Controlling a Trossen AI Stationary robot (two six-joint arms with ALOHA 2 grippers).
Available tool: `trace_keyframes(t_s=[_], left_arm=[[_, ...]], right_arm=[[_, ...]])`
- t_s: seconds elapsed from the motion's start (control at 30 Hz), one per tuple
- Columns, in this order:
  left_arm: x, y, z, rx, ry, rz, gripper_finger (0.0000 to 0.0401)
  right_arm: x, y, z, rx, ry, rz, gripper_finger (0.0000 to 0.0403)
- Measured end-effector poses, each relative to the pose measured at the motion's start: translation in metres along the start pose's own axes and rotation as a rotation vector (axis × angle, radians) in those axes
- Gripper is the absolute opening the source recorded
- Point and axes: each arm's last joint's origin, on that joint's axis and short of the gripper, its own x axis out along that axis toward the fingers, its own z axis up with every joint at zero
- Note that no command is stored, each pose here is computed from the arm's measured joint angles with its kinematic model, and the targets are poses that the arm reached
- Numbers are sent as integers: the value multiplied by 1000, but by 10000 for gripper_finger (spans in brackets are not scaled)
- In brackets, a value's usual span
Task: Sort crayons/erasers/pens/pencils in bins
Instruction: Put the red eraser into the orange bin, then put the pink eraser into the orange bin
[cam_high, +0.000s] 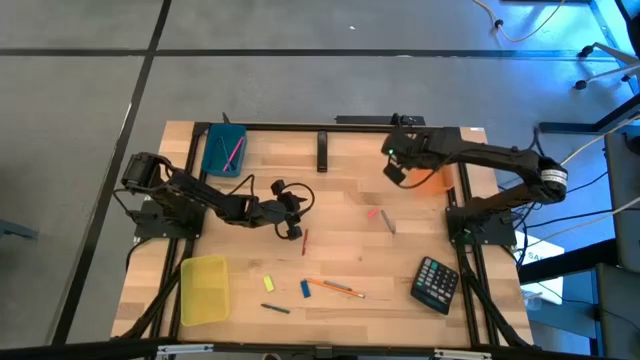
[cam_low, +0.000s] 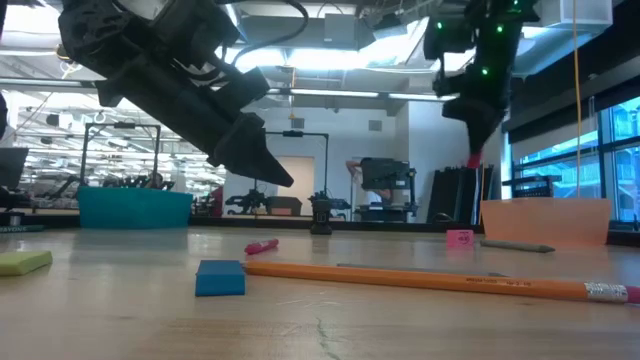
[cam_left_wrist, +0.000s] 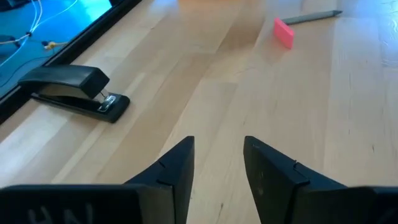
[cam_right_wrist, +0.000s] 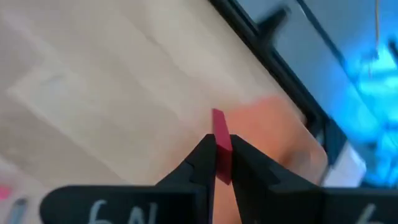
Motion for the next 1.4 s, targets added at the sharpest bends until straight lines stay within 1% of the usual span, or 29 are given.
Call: trace_keyframes(t_s=[0.17,0.27,0.37,0.47,0.6,0.67,0.73,0.8,0.93,1.0,1.1,1.17,1.23,1.33,1.4], left_arm=[[-1,-1,-2,9,13,-1,133],[-1,-1,-3,14,25,-1,131],[-1,-1,-3,9,28,0,131],[-1,-1,-3,6,28,0,133],[-1,-1,-3,5,28,0,131],[-1,-1,-3,5,28,0,131],[-1,-1,-3,7,29,1,132],[-1,-1,-3,9,29,1,133],[-1,-1,-3,24,29,1,131],[-1,-1,-3,24,28,1,132],[-1,-1,-3,22,29,1,132],[-1,-1,-3,20,28,1,132],[-1,-1,-3,19,28,1,133],[-1,-1,-3,17,26,0,133],[0,-1,-3,14,20,0,133]], right_arm=[[15,-25,-4,110,90,-114,39],[29,-34,-10,138,148,-132,50],[43,-36,-20,156,202,-104,75],[52,-35,-27,157,232,-110,109],[54,-34,-30,141,240,-108,159],[50,-27,-28,85,228,-49,179],[44,-14,-24,-8,191,83,193],[37,3,-23,-149,146,217,198],[24,38,-29,-454,34,422,195],[20,54,-35,-573,-30,503,190],[18,74,-43,-715,-149,566,183],[18,85,-47,-773,-224,588,179],[20,92,-51,-799,-277,626,176],[23,100,-55,-808,-300,698,173],[26,103,-57,-808,-274,731,173]])
